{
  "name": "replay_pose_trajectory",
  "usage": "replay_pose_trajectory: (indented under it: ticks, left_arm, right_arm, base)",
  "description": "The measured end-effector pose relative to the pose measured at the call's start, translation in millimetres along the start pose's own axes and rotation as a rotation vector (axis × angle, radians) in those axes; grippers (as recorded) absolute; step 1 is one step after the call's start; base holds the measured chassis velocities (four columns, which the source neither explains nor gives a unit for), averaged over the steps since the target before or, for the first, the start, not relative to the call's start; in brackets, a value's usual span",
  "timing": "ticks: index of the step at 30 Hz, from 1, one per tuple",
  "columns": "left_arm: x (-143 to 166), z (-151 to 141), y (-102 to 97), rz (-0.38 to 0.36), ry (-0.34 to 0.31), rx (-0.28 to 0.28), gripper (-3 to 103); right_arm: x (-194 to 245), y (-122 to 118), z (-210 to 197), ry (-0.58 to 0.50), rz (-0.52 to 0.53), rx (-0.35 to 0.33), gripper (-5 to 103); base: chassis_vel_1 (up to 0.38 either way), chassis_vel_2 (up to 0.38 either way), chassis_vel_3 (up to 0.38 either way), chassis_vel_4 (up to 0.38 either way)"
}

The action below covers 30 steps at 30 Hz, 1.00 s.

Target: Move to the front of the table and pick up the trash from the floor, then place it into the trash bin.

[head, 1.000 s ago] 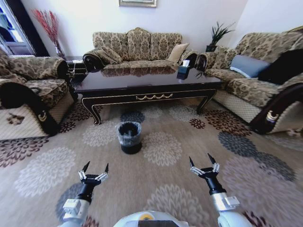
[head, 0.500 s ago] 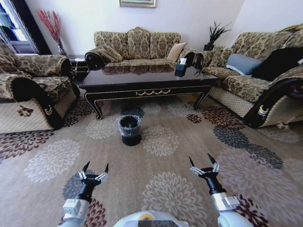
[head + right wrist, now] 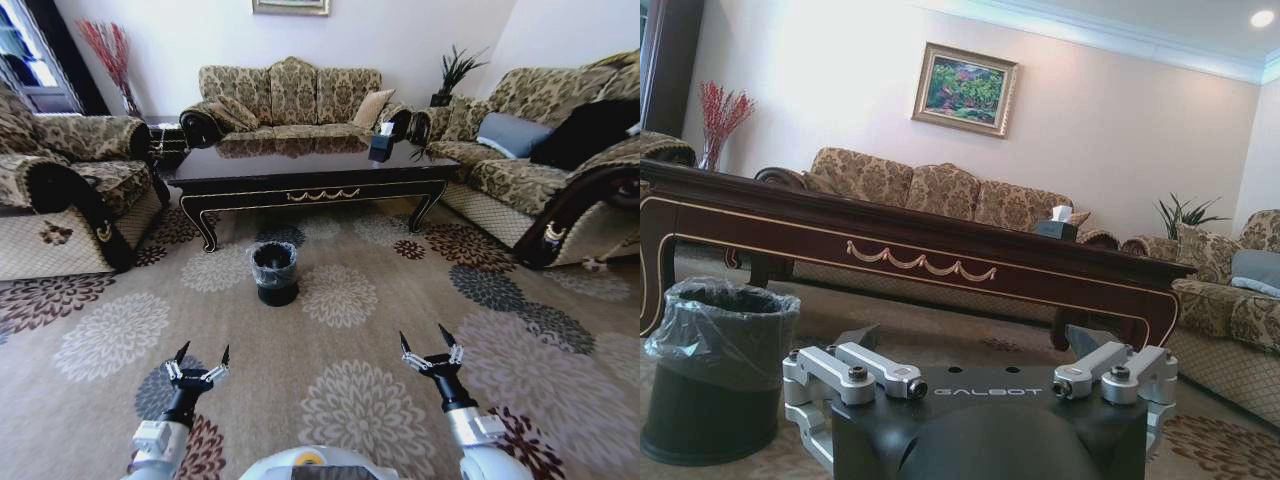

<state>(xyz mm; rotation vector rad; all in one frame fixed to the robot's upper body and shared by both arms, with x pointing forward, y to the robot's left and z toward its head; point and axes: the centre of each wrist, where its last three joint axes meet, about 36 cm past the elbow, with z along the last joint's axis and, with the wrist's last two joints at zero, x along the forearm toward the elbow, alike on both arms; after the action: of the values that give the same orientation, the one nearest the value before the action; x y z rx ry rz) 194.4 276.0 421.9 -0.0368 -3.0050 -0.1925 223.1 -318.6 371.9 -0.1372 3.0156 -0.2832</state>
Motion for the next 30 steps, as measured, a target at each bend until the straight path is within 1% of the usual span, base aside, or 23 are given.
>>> replay_pose_trajectory:
  ticks: [12,30]
  left_arm:
    - [0.0,0.0,0.0,0.0,0.0,0.0,100]
    - [0.0,0.0,0.0,0.0,0.0,0.0,100]
  right_arm:
    - [0.1,0.0,0.0,0.0,0.0,0.0,100]
    - [0.0,0.0,0.0,0.0,0.0,0.0,100]
  base:
    - [0.27,-0.263,-0.27,0.257]
    - [0.357,-0.36,-0.349,0.364]
